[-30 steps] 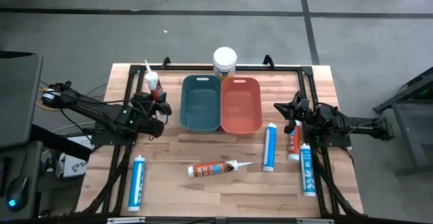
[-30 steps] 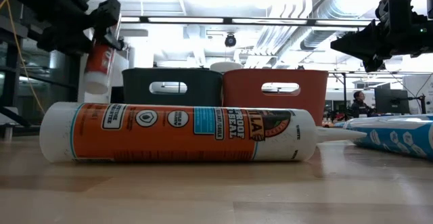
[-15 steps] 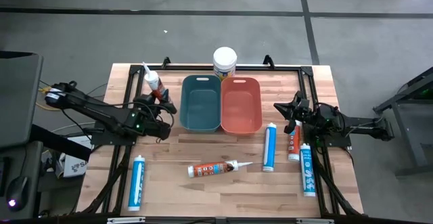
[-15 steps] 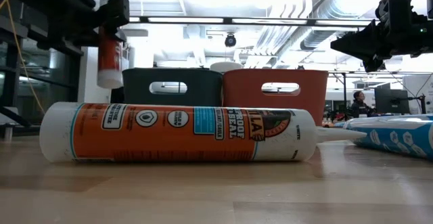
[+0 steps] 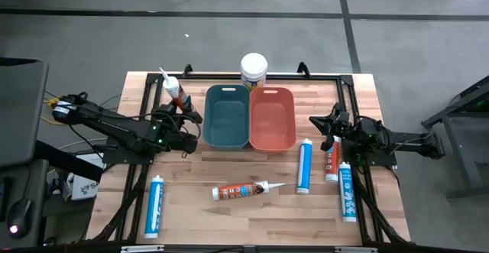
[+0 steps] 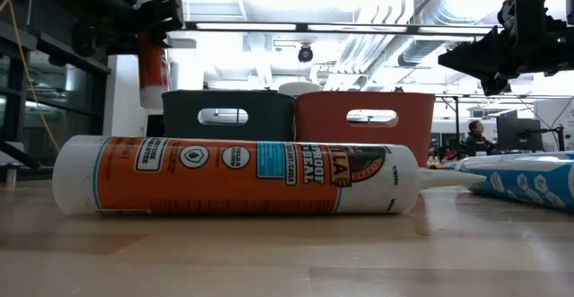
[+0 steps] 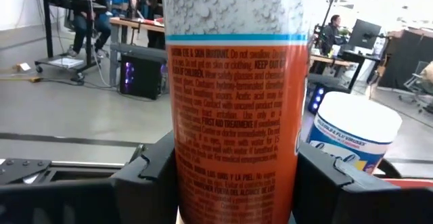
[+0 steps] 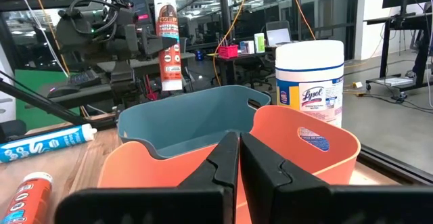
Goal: Pick & place silicon tubes, Sealant and Lysol wipes
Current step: Put the top left orange sealant into the blue bin
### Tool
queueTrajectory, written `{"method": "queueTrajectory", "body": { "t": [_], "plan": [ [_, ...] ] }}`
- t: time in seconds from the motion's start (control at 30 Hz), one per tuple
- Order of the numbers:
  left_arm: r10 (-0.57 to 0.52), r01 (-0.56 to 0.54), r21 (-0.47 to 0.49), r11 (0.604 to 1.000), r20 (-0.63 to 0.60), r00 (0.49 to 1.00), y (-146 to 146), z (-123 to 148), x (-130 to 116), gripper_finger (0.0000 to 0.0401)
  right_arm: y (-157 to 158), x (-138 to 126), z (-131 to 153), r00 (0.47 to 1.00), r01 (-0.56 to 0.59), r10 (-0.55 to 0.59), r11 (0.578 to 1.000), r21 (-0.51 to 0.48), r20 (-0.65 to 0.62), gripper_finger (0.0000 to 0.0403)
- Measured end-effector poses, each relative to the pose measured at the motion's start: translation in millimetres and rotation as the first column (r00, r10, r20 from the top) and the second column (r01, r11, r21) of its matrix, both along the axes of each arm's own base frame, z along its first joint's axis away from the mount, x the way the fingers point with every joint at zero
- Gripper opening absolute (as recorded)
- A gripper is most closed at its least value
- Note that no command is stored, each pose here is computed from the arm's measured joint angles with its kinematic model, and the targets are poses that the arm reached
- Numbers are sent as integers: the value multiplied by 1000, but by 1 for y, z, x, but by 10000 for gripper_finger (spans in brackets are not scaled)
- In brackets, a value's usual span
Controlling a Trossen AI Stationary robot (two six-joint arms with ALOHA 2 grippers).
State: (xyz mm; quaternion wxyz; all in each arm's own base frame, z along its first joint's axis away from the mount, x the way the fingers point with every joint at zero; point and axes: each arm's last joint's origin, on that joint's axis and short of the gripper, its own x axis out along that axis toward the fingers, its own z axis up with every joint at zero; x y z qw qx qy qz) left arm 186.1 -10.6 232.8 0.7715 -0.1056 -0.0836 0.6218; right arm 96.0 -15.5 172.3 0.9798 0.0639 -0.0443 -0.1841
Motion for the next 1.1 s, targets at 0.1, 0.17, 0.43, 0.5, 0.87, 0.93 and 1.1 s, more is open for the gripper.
{"method": "queueTrajectory", "body": {
  "t": [0.1,0.17,0.43,0.5,0.87,0.93,1.1],
  "plan": [
    [-1,1,-2,1000,-32,1000,0,2,2,186,0,0,0,1000,0,0,1000,0,0,12],
    [-4,4,-6,1000,-35,999,0,5,5,186,0,0,0,1000,0,0,1000,0,0,12],
    [-25,23,-23,999,-98,995,-1,21,6,186,0,0,0,1000,0,0,1000,0,0,12],
    [-26,24,-21,999,-114,993,-1,31,6,186,0,0,0,1000,0,0,1000,0,0,12],
    [-82,66,-104,992,-151,985,-1,85,10,186,0,0,0,1000,0,0,1000,0,0,12],
    [-103,77,-156,985,-166,981,2,89,16,186,0,0,0,1000,0,0,1000,0,0,12],
    [-144,80,-290,954,-207,968,18,96,34,184,0,0,0,1000,0,0,1000,0,0,12]
  ]
}}
